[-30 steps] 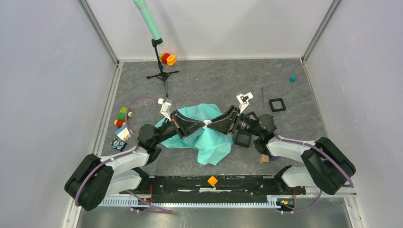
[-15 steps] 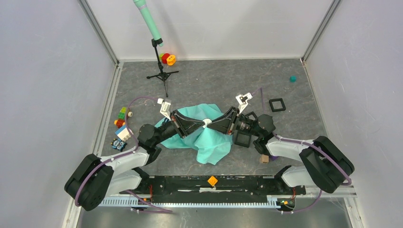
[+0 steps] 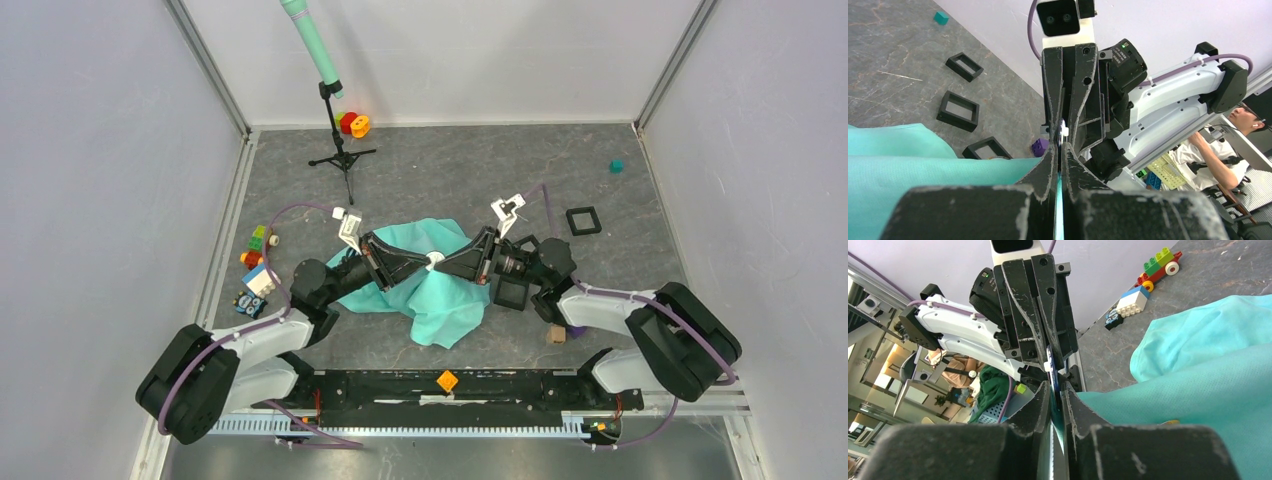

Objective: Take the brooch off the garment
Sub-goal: Remove the brooch from the clothes.

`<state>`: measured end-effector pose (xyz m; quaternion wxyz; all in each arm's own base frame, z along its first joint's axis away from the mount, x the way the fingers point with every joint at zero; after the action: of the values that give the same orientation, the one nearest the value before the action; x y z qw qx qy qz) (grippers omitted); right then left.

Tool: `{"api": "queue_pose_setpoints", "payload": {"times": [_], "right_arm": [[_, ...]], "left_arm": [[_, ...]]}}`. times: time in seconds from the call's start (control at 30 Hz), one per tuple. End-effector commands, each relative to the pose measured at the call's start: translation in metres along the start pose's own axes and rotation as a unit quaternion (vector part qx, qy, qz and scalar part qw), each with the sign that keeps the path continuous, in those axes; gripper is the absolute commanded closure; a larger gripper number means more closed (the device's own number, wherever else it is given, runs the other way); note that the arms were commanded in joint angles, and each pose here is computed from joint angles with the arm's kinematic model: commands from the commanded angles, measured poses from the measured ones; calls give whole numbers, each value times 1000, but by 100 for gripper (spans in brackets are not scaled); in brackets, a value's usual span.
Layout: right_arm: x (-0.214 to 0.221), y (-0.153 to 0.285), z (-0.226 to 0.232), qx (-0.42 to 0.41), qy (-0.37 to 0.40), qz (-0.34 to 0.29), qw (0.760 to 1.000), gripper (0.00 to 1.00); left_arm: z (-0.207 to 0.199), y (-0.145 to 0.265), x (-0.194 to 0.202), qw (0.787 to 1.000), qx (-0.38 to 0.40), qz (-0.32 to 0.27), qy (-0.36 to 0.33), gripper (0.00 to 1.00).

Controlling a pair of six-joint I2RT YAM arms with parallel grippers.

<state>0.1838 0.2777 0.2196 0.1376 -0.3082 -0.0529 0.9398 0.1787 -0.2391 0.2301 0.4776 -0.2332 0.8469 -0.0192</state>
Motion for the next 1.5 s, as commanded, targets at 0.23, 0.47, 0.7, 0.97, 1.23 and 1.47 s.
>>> {"api": "queue_pose_setpoints", "payload": {"times": [0.23, 0.47, 0.7, 0.97, 1.23, 1.47], "right_arm": [[-4, -15, -14, 36, -16, 27, 999, 90], [0, -16, -25, 63, -18, 46, 997, 91], [-4, -15, -28, 76, -11, 34, 996, 92], [-10, -16, -12, 26, -32, 1, 999, 92], [-9, -19, -24, 56, -44, 5, 997, 92], [-15, -22, -21, 47, -57, -14, 997, 88]], "left_arm": [[-14, -5, 0, 996, 44, 30, -66, 98], [-13, -6, 2, 995, 41, 45, -81, 98], [-15, -5, 1, 994, 43, 37, -90, 98], [-24, 3, -5, 992, 63, -10, -105, 98], [-30, 6, -6, 989, 77, -11, -129, 98], [-32, 10, -4, 987, 81, -11, -140, 98]]}}
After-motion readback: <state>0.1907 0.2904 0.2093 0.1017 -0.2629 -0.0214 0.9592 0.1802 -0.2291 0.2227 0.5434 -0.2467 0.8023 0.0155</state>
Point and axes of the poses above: each gripper's point midway between its finger pads, its own y axis back along the fingers, its own z axis along the line the jaws close on, x = y × z, the point moved 4 cm from there along y, back along the fingers, and after that the axes turned 7 degrees about -y, right-handed, at the moved point
